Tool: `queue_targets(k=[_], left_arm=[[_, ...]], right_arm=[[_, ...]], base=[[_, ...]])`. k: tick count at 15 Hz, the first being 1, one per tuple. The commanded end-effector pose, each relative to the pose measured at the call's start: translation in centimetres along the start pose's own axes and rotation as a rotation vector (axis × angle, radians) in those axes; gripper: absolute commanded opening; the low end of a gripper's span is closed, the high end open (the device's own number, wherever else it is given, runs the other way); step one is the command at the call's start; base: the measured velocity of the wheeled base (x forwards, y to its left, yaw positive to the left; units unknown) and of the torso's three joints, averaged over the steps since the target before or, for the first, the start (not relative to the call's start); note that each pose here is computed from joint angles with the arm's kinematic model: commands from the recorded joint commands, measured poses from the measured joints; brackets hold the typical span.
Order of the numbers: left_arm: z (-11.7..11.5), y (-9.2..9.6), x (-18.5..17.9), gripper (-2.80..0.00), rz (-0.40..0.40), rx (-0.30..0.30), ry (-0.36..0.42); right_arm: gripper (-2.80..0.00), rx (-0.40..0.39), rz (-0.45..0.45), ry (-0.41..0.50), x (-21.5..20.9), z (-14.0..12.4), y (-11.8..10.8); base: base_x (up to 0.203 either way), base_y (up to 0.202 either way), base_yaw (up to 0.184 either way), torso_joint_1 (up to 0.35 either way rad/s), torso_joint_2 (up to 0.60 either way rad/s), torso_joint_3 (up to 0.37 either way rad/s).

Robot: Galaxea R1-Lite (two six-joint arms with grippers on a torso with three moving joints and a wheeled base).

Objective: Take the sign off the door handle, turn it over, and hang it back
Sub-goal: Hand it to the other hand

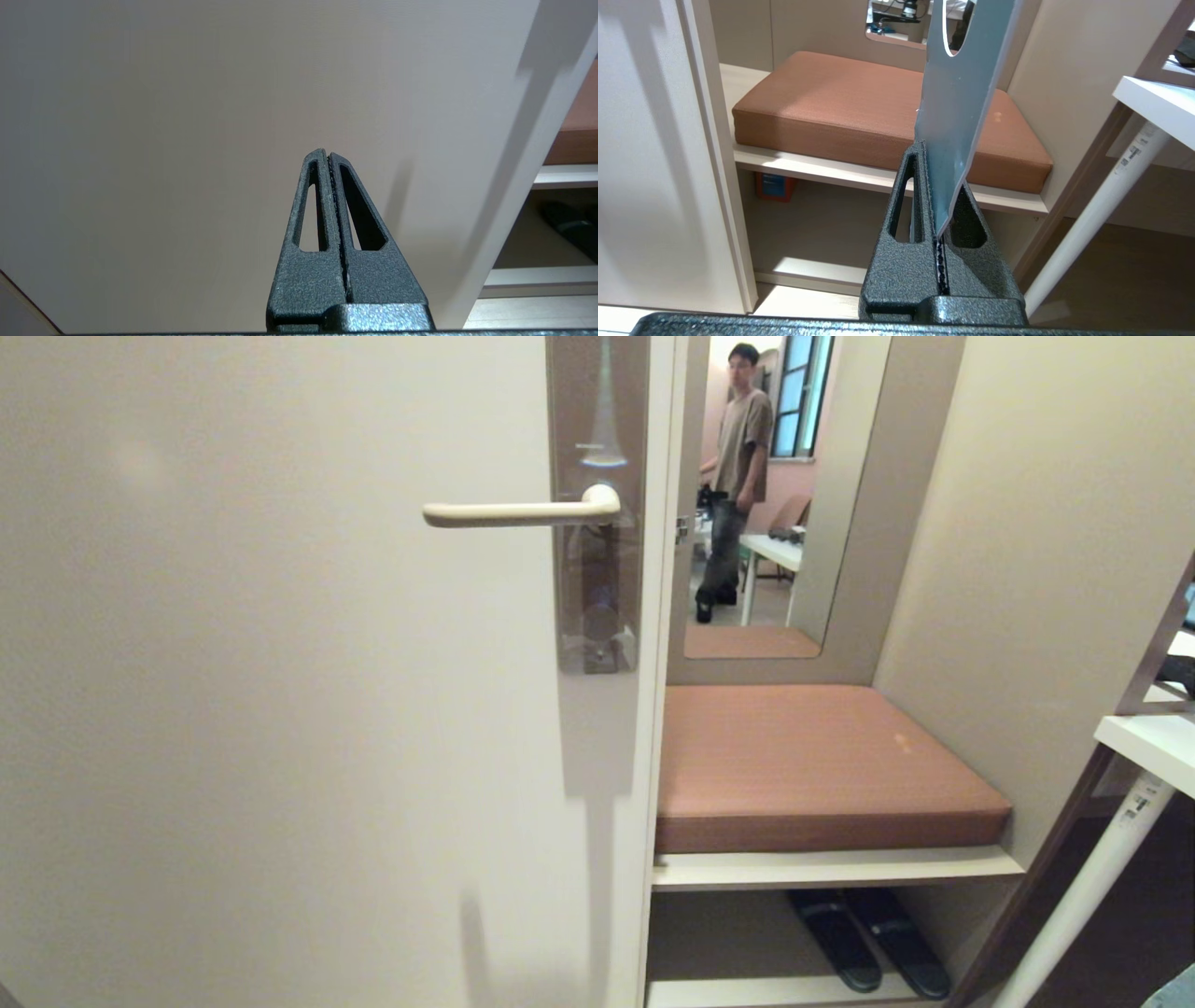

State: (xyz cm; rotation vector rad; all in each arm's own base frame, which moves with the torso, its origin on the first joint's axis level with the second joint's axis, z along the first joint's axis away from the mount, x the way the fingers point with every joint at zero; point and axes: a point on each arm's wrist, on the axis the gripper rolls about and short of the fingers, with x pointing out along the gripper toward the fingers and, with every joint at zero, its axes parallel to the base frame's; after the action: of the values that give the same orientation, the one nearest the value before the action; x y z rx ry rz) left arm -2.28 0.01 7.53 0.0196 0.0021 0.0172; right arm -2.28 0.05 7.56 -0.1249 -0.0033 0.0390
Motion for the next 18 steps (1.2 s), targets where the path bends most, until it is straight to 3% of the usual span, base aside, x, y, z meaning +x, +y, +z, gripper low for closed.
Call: queue_targets(k=[1, 4, 13, 18], left_arm=[[0.0, 0.0, 0.0, -2.8, 0.001, 0.0, 0.0], [0.0, 0.0, 0.0, -2.8, 0.001, -0.001, 0.0], [0.02, 0.0, 0.0, -2.8, 0.001, -0.004, -0.002], [0.02, 0.0, 0.0, -2.8, 0.001, -0.004, -0.002]], right_arm=[[-2.8, -0.001, 0.001, -0.001, 0.0, 0.01, 0.0], [-2.8, -0.001, 0.001, -0.001, 0.0, 0.01, 0.0], [-2.8, -0.001, 0.001, 0.0, 0.0, 0.0, 0.0], [-2.8, -0.001, 0.001, 0.0, 0.0, 0.0, 0.0]], base=[[0.0, 0.0, 0.0, 0.0, 0.0, 0.0], [0.005, -0.077, 0.01, 0.002, 0.0, 0.004], [0.0, -0.186, 0.001, 0.004, 0.0, 0.001], [0.0, -0.018, 0.001, 0.0, 0.0, 0.0]])
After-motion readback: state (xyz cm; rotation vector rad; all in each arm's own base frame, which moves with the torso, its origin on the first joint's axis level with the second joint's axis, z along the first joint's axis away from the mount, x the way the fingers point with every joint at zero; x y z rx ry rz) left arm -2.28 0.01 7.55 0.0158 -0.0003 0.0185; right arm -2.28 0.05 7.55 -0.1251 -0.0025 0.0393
